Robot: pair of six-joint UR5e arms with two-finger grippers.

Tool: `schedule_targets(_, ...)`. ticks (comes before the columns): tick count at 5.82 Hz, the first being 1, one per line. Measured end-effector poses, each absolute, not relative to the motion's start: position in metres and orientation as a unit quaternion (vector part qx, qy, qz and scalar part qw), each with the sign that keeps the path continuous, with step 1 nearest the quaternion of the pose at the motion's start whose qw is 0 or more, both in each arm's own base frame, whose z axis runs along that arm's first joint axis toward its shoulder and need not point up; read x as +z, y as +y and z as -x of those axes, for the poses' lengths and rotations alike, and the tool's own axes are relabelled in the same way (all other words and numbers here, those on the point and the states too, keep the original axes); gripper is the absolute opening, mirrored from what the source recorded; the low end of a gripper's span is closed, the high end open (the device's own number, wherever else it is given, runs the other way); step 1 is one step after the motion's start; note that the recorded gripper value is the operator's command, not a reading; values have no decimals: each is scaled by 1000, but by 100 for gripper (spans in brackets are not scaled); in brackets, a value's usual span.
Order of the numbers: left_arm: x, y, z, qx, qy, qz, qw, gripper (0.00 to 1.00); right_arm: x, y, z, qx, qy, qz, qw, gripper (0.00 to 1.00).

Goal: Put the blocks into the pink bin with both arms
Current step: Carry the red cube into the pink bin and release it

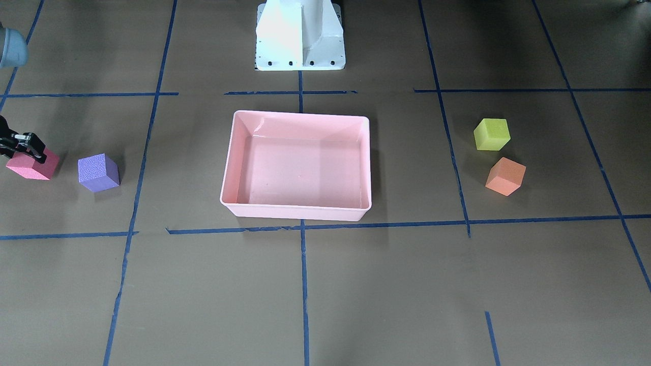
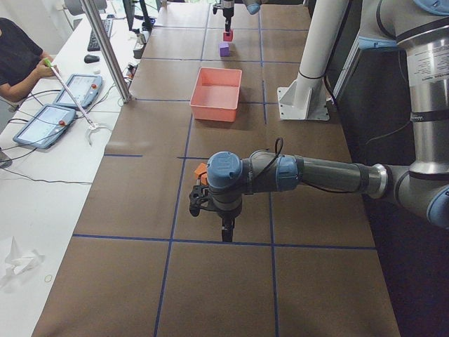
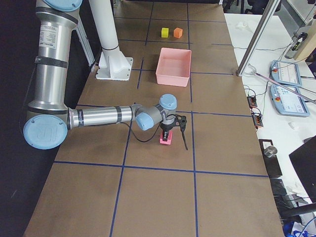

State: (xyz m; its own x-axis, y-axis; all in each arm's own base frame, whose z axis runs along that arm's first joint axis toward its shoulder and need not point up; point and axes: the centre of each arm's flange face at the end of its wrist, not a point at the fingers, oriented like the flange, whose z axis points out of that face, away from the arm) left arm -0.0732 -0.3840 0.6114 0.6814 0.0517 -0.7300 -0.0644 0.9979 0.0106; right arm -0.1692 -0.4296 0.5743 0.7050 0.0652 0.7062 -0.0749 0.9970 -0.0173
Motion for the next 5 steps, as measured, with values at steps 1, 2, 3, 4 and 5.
schedule_targets(1,611,-384,72,31,403,8,915,100,527,-425,172,19,-403,-38,914,0)
schedule_targets(2,611,-384,72,30,407,8,913,100,482,-422,183,-5,-423,-68,903,0)
schedule_targets(3,610,-384,72,31,409,7,912,100,434,-426,203,-20,-440,-83,894,0)
schedule_targets(4,610,-384,72,31,409,7,912,100,379,-433,234,-23,-445,-70,892,0)
schedule_targets(5,610,-384,71,31,409,7,912,100,317,-435,274,-28,-439,-52,897,0)
